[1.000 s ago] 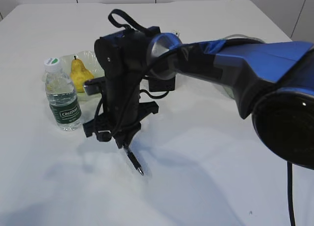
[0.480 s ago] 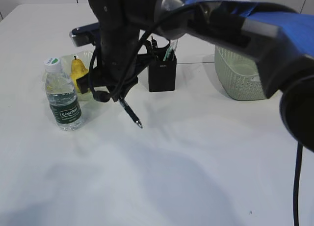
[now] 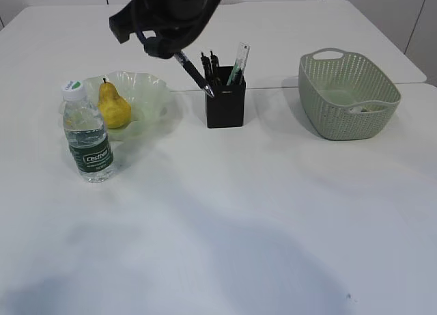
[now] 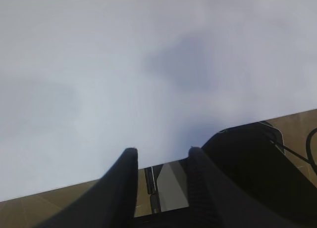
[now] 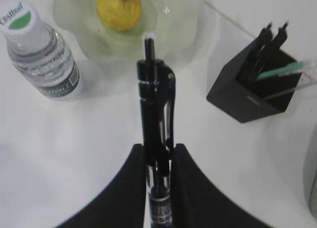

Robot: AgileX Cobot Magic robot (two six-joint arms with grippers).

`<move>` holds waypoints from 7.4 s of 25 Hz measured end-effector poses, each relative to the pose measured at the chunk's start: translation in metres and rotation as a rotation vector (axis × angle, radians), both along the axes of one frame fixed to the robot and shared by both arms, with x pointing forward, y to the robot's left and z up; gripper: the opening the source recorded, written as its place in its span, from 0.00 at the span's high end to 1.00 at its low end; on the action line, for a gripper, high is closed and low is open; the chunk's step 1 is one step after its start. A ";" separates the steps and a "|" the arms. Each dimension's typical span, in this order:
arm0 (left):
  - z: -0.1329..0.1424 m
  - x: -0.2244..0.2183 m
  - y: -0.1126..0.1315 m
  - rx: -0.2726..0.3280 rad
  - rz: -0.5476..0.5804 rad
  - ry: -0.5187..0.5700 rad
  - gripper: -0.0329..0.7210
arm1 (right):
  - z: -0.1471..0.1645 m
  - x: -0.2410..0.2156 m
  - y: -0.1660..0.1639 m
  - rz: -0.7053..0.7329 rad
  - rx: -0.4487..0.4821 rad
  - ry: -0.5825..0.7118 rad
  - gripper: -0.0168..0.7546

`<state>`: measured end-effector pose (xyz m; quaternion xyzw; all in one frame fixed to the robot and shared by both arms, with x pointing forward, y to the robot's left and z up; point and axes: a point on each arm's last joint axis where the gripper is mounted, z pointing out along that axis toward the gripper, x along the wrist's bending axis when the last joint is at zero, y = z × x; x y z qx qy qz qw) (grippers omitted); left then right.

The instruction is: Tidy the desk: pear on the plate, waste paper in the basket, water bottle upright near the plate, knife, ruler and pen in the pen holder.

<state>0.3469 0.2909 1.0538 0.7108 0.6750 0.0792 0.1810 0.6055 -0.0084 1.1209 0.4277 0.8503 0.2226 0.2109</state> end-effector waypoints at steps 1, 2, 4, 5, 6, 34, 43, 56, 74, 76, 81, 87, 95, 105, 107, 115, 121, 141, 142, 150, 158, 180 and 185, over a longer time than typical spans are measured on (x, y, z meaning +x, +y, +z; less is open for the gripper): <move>0.000 0.000 0.000 0.002 0.000 -0.002 0.64 | 0.005 0.000 -0.001 0.011 0.007 -0.024 0.85; 0.000 0.000 0.000 0.004 0.000 -0.002 0.64 | 0.008 0.001 -0.003 0.018 0.015 -0.045 0.85; 0.000 0.000 0.000 0.006 0.000 -0.002 0.64 | 0.011 0.005 -0.004 0.030 0.036 -0.085 0.85; 0.000 0.000 0.000 0.006 0.000 -0.002 0.64 | 0.012 0.007 -0.006 0.032 0.043 -0.102 0.85; 0.000 0.000 0.000 0.006 0.000 -0.002 0.64 | 0.009 0.011 -0.009 0.030 0.045 -0.108 0.85; 0.001 0.002 0.000 -0.006 0.005 -0.028 0.64 | -0.060 0.069 -0.089 0.055 0.509 -0.722 0.85; 0.001 0.002 -0.002 -0.027 0.005 -0.023 0.64 | -0.099 0.093 -0.101 0.014 0.541 -0.731 0.85; 0.001 0.002 -0.003 -0.037 0.005 -0.023 0.64 | -0.127 0.130 -0.102 -0.071 0.521 -0.669 0.85; 0.002 0.003 -0.003 -0.039 0.007 -0.029 0.64 | -0.167 0.140 -0.109 -0.122 0.488 -0.583 0.85; 0.002 0.003 -0.003 -0.038 0.007 -0.033 0.64 | -0.168 0.141 -0.112 -0.129 0.486 -0.580 0.85; 0.002 0.003 -0.003 -0.038 0.008 -0.037 0.64 | -0.170 0.141 -0.113 -0.135 0.475 -0.562 0.85; 0.002 0.003 -0.003 -0.038 0.009 -0.039 0.64 | -0.170 0.140 -0.113 -0.125 0.460 -0.560 0.84; 0.002 0.004 -0.003 -0.038 0.009 -0.043 0.64 | -0.170 0.140 -0.113 -0.101 0.429 -0.573 0.77; 0.002 0.004 -0.003 -0.038 0.009 -0.043 0.64 | -0.171 0.140 -0.113 -0.100 0.426 -0.572 0.64; 0.002 0.004 -0.003 -0.040 0.010 -0.045 0.64 | -0.171 0.140 -0.113 -0.101 0.424 -0.569 0.64; 0.002 0.004 -0.003 -0.040 0.010 -0.048 0.64 | -0.162 0.138 -0.115 -0.112 0.401 -0.542 0.64; 0.003 0.006 -0.003 -0.039 0.015 -0.068 0.64 | -0.125 0.130 -0.120 -0.128 0.388 -0.541 0.64; 0.007 0.012 -0.001 -0.026 0.031 -0.156 0.64 | -0.007 0.077 -0.146 -0.180 0.288 -0.523 0.64; 0.007 0.012 -0.001 -0.026 0.033 -0.168 0.64 | 0.000 0.074 -0.148 -0.182 0.289 -0.529 0.64; 0.023 0.004 0.000 -0.013 0.051 -0.360 0.64 | 0.052 0.041 -0.160 -0.195 0.306 -0.590 0.64; 0.034 -0.012 0.002 0.023 0.050 -0.469 0.64 | 0.098 0.005 -0.174 -0.210 0.321 -0.645 0.64; 0.052 -0.084 -0.001 0.029 0.044 -0.778 0.64 | 0.113 -0.196 -0.245 -0.215 0.348 -0.762 0.64; 0.053 -0.093 -0.002 0.028 0.043 -0.821 0.64 | 0.108 -0.250 -0.267 -0.231 0.321 -0.820 0.64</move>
